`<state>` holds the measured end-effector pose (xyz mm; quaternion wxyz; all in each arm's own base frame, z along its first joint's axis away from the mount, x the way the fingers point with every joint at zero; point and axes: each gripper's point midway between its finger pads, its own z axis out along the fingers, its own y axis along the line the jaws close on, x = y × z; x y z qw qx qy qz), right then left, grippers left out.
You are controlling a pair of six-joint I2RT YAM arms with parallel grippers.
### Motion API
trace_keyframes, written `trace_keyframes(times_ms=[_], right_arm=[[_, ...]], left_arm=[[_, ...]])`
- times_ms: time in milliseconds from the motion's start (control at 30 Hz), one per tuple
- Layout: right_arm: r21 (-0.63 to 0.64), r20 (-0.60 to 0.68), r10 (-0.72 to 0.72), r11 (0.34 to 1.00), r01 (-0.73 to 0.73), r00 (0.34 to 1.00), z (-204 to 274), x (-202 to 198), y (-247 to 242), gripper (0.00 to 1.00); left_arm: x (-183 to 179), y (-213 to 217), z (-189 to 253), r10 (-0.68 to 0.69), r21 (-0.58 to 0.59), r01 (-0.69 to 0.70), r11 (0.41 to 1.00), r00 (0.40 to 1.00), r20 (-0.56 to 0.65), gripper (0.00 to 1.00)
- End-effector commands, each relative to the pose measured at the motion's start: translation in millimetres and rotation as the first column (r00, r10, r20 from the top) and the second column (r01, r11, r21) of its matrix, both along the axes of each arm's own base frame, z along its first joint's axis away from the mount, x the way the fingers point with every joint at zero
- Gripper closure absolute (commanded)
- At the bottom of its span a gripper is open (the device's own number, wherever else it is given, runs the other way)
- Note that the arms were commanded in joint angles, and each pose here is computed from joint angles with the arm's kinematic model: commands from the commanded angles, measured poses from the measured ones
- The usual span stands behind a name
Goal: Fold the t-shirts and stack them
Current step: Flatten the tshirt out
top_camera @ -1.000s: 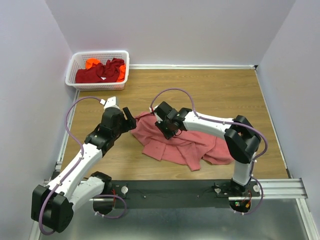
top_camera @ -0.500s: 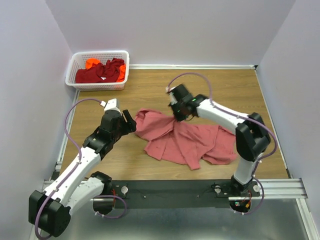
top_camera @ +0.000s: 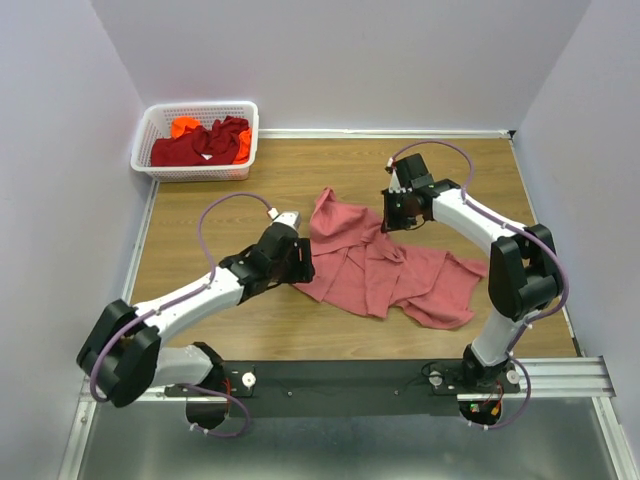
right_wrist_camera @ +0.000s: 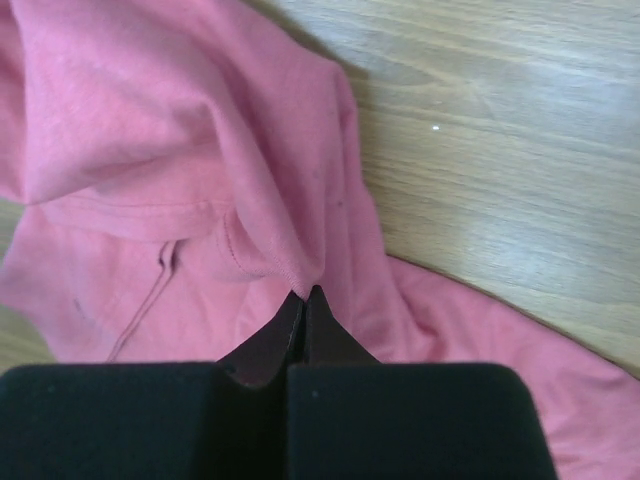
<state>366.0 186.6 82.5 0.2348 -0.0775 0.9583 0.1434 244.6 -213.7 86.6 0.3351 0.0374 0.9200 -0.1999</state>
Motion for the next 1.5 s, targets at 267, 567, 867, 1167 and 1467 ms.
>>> trace_keyframes(times_ms=[267,567,867,1167,1467], right_arm=[[0.104,-0.016,0.007,0.995,-0.005,1.0,3,-3,13,0.99],[0.093,-0.016,-0.003,0.996,0.004,1.0,0,0,11,0.99],[0.091,-0.033,-0.003,0.996,0.006,0.999,-7,0,10,0.99],[0.079,-0.026,-0.014,0.997,0.016,1.0,-7,3,4,0.99],[0.067,-0.017,-0.029,0.997,0.031,0.999,-6,4,-5,0.99]], left_arm=[[11,-18,-38,-0.029,0.138,0.037,0.99,0.998,-0.06,0.31],[-6,-47,-25,-0.162,0.306,0.161,0.938,0.987,-0.022,0.34],[-23,-59,-51,-0.236,0.421,0.254,0.871,0.967,-0.093,0.38],[-24,-39,-66,-0.206,0.515,0.239,0.823,0.971,-0.122,0.42],[-18,-24,-63,-0.164,0.572,0.191,0.798,0.981,-0.1,0.55]])
